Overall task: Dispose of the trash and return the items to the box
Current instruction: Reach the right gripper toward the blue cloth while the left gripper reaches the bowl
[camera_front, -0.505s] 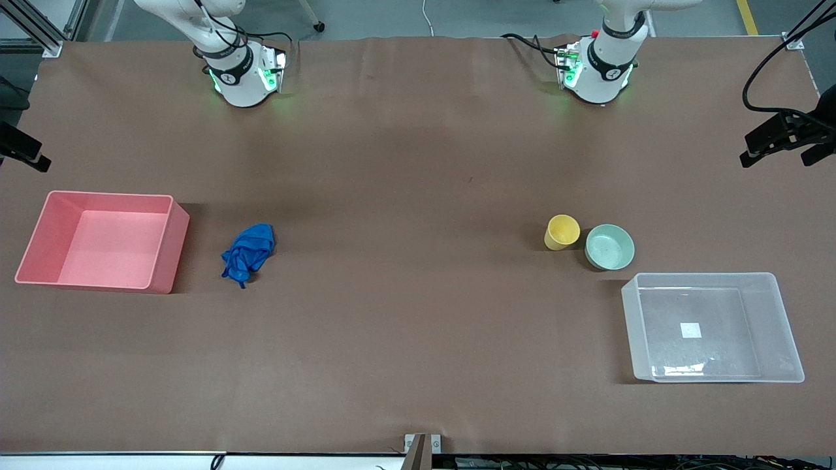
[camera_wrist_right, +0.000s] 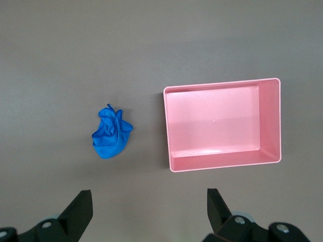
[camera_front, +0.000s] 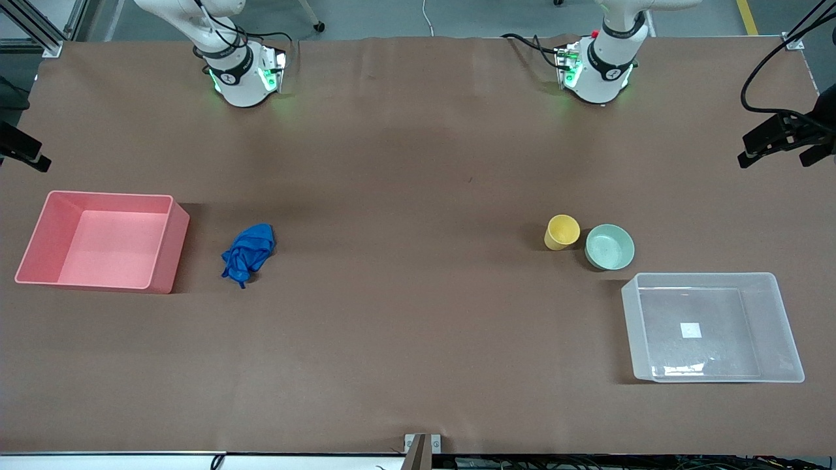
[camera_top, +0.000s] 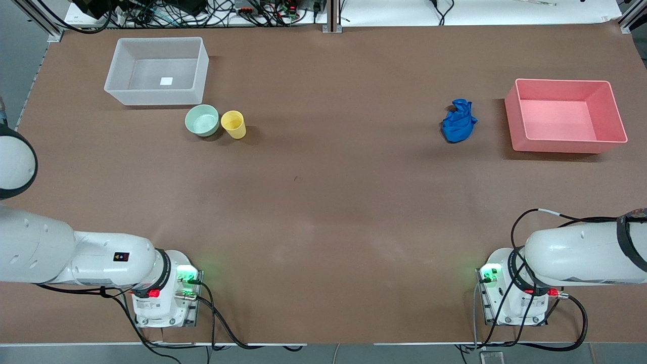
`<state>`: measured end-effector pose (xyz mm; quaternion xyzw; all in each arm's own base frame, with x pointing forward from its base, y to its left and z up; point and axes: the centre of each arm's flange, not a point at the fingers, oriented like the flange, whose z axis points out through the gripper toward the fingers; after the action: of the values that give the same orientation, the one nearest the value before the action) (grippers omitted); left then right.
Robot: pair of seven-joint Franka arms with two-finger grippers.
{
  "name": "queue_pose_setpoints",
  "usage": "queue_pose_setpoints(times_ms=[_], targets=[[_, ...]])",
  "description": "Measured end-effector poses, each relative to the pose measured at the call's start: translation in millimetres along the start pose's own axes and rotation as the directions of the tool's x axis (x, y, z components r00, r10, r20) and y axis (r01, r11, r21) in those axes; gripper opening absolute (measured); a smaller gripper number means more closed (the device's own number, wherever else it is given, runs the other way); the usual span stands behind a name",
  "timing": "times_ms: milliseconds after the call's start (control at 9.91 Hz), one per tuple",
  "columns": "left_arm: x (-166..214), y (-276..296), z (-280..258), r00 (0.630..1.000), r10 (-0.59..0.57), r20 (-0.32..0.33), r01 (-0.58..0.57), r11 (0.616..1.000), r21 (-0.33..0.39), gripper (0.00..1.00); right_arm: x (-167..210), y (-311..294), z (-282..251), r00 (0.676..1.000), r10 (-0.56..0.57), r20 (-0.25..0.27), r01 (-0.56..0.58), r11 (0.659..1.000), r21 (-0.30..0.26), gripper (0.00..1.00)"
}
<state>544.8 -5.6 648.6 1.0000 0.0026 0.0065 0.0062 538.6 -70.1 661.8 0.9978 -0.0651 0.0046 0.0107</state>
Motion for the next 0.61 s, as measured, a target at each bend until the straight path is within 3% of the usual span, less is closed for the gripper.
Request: queue_pose_setpoints(times_ms=[404,606], targets=[[18,2,37,1.000,0.001,-0.005,-0.001,1.000,0.001,1.00,0,-2,2,1.000,-0.003,0.009,0.003,1.000,0.000,1.00],[25,2,101,1.000,0.001,0.002,-0.001,1.000,0.002,1.00,5,-38,29,0.996,-0.071,0.063,0.071,0.997,0.005,1.00]])
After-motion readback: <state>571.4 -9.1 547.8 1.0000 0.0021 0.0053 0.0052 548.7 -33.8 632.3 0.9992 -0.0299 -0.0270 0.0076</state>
